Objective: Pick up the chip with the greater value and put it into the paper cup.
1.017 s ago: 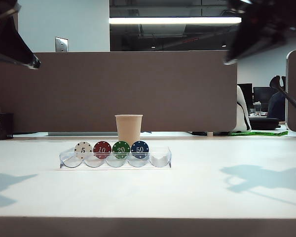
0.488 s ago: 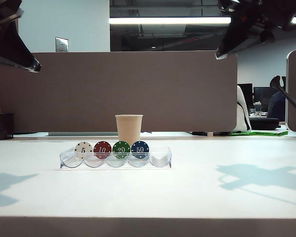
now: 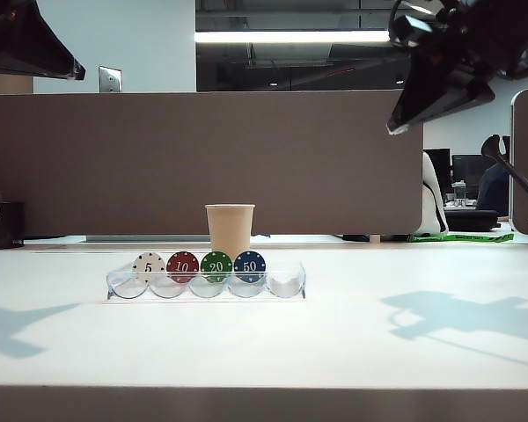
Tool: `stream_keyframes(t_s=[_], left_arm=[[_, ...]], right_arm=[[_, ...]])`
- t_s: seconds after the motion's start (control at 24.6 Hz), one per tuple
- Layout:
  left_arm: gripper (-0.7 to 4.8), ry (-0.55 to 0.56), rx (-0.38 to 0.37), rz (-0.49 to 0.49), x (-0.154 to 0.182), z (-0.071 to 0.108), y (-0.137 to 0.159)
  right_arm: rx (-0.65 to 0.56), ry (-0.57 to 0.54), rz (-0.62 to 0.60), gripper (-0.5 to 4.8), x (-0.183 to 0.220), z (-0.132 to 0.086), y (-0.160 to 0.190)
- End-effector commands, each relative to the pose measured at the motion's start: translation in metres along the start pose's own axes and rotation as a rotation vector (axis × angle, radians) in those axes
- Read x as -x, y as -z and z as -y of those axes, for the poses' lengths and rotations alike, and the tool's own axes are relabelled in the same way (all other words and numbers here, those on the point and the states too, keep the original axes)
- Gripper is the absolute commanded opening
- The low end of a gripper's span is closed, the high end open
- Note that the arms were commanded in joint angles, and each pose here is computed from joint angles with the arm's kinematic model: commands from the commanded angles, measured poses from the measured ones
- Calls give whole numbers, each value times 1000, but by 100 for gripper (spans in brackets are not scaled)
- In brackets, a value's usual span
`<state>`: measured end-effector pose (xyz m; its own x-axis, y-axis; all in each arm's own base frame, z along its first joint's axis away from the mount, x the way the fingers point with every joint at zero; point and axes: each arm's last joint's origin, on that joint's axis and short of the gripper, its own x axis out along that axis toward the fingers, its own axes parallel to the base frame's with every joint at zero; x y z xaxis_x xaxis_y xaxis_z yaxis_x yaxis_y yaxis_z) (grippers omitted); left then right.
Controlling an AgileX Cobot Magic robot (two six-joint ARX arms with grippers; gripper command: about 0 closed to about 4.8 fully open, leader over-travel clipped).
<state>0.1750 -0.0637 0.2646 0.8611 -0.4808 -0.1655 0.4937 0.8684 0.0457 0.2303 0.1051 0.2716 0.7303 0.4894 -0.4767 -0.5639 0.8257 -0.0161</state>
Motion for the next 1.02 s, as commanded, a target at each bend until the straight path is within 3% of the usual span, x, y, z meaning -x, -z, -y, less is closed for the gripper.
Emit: stream_keyframes(t_s=[0.04,0.24,0.37,0.65,0.81,1.02], left_arm=[[-6,0,-3,18,1,0,-3],[-6,14,2,-9,1,0,0],[-6,27,40,-99,1,1,8],[-6,35,82,-245,-3,1,10],[-6,35,69,-228,-10,-2,-4],[-6,56,67,-200,-14,-2,-14]], right_arm=[[-3,-4,6,-1,-1,0,-2],[0,6,28,-1,-5,1,-4],[-75,2,-22,-1,-11,3,-12],[-77,-5,-42,-1,-28,8,-43],[-64,-6,-37,-1,-39,11,-57],[53,-80,-18,-1,-52,13,-77]])
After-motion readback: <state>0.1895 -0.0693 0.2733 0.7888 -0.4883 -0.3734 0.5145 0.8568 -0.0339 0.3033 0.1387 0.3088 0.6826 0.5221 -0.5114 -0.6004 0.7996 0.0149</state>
